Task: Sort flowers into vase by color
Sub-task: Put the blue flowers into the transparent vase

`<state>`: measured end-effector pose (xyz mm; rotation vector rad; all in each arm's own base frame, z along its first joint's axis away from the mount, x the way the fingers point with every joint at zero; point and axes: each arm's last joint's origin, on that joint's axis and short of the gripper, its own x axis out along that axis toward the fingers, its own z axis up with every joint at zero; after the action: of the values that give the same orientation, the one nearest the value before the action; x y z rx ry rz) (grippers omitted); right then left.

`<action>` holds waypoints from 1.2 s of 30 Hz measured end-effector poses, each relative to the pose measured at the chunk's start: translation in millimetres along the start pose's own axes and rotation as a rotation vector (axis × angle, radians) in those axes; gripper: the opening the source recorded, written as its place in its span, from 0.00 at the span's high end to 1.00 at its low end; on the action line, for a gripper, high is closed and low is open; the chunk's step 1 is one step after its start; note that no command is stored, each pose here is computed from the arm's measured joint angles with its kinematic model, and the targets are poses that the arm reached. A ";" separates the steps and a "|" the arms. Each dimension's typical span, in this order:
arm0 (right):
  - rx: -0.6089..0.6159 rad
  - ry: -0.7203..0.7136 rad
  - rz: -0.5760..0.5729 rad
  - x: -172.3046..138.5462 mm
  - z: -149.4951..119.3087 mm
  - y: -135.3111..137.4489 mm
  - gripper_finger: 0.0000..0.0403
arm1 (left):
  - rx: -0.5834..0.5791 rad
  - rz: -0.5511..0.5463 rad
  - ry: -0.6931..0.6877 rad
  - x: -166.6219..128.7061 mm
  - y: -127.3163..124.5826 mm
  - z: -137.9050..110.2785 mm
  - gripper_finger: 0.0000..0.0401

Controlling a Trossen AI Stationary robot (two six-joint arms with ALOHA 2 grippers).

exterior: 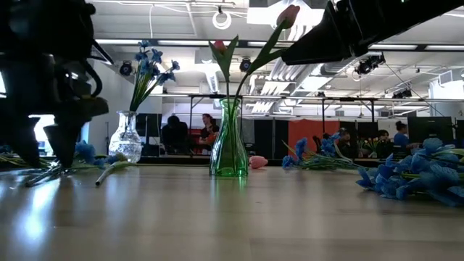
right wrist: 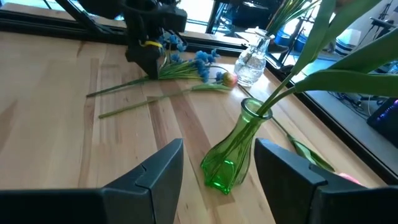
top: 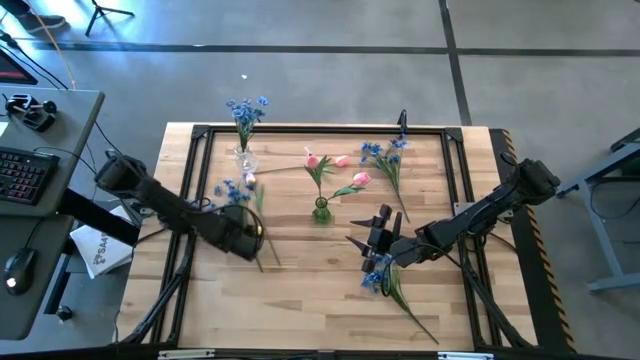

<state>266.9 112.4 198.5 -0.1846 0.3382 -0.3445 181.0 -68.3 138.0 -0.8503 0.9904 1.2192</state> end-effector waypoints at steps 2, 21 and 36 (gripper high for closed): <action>0.000 0.000 0.000 0.0 0.1 0.0 0.52 | 0.000 -0.018 0.007 6.2 -1.4 4.0 0.39; 0.019 0.000 0.000 0.0 0.0 0.0 0.52 | 0.067 -0.035 0.109 14.1 -2.0 12.4 0.92; 0.031 0.023 -0.002 0.0 -2.9 -0.3 0.52 | 0.172 -0.317 -0.176 -52.7 23.0 6.3 1.00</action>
<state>265.8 111.9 195.9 -0.1506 0.3552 -0.3544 155.9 -77.1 189.4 -0.7194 0.7723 0.9071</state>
